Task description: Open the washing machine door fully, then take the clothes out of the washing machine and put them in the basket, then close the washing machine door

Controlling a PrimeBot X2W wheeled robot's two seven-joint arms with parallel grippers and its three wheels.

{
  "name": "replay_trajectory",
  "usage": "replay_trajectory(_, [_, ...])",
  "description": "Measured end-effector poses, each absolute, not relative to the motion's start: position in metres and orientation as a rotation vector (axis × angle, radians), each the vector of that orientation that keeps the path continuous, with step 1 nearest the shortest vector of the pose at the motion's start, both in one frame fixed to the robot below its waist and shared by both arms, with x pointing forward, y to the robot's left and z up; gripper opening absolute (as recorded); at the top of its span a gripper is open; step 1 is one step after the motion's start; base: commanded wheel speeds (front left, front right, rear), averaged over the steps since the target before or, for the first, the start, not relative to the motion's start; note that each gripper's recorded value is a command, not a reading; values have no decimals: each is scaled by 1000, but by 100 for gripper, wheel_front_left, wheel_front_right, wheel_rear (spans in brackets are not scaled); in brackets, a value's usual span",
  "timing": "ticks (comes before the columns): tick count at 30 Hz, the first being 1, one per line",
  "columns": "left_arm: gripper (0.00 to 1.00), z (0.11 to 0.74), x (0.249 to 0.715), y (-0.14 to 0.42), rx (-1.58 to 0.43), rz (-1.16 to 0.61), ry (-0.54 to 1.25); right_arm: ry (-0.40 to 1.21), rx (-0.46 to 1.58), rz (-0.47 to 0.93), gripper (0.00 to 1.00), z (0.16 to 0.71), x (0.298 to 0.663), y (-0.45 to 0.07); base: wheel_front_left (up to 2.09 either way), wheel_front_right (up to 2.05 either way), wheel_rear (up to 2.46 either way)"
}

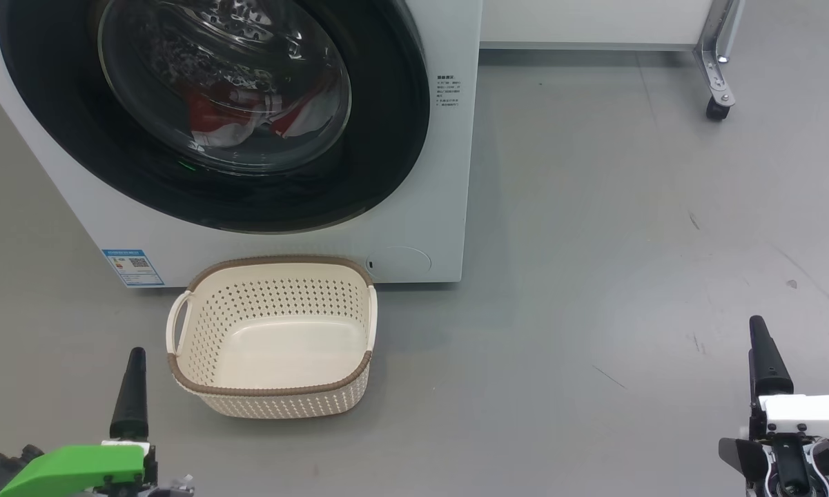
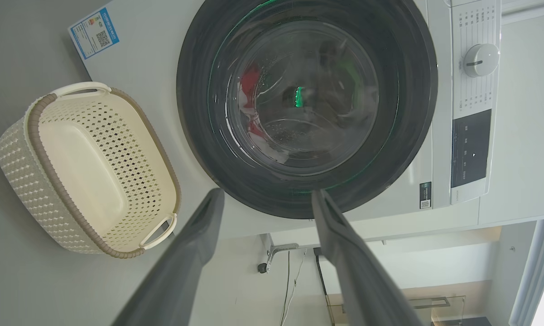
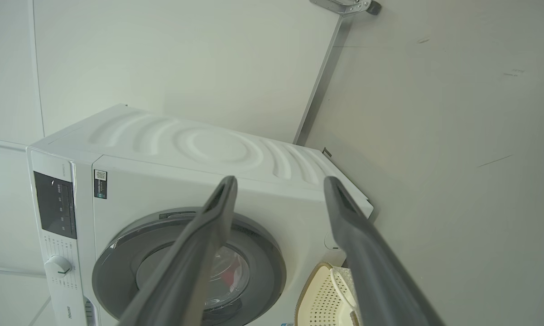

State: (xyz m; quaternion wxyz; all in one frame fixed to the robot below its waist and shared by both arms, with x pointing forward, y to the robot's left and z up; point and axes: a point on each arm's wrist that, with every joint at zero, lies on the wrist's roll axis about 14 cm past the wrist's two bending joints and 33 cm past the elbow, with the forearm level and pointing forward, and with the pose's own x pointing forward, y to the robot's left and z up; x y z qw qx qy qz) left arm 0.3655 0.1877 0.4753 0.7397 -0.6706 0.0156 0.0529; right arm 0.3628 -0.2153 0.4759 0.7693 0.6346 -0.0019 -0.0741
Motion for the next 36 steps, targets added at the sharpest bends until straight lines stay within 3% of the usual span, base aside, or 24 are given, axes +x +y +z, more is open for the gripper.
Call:
replay_trajectory(16, [100, 504, 373, 177, -1265, 27, -31, -85, 1123, -86, 100, 510, 371, -219, 0, 0, 0])
replay_trajectory(36, [100, 527, 378, 143, -840, -83, -57, -101, 758, -21, 100, 521, 373, -209, 0, 0, 0])
